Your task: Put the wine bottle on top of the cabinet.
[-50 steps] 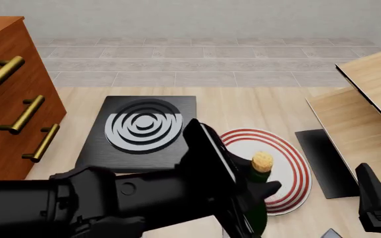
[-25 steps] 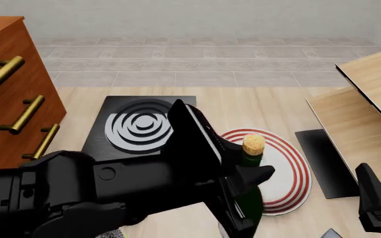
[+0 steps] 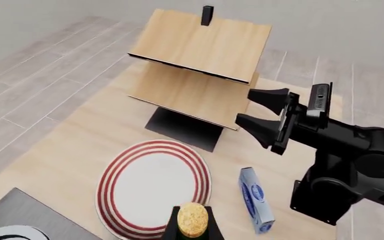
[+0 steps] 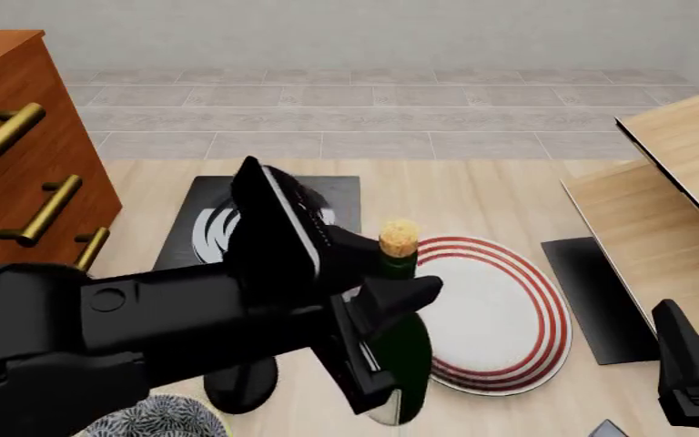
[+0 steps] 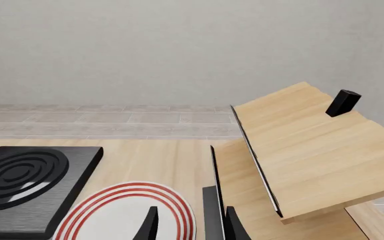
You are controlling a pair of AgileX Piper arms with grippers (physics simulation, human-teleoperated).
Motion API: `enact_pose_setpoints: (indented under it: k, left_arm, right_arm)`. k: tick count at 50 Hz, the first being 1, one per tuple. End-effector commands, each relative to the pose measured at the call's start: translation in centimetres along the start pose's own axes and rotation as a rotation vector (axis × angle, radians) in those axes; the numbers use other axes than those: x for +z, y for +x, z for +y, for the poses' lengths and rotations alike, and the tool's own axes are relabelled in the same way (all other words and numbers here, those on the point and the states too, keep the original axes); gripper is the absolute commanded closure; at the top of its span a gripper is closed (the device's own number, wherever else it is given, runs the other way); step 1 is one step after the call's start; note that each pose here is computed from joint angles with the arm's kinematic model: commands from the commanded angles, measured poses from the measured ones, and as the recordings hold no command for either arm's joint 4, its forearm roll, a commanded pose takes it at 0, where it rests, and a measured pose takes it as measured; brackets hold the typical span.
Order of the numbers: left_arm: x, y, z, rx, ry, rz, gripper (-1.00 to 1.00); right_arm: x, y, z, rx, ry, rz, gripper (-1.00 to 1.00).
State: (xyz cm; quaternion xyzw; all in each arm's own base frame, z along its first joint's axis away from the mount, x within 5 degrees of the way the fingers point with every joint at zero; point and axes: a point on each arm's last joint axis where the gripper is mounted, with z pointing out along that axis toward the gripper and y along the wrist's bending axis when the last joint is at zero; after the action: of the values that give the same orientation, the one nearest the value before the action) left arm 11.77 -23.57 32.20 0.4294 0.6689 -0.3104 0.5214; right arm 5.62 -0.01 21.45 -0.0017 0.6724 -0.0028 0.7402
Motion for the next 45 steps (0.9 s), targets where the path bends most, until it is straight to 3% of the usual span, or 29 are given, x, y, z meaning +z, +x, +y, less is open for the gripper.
enact_pose_setpoints:
  k: [1,14,18,45]
  left_arm:
    - [-2.5,-0.2,1.6,0.003,-0.065,-0.019,1.0]
    - [-3.9,-0.8,2.8,0.016,-0.116,-0.019,1.0]
    - [-4.8,-1.1,2.9,-0.048,-0.128,-0.034,1.0]
    - [-8.6,-1.4,4.8,-0.063,-0.244,-0.022,1.0]
  right_arm:
    - [0.0,0.0,0.0,0.0,0.0,0.0,-1.0]
    - [0.0,0.0,0.0,0.0,0.0,0.0,-1.0]
    - [0.0,0.0,0.0,0.0,0.0,0.0,-1.0]
    - [0.0,0.0,0.0,0.0,0.0,0.0,-1.0]
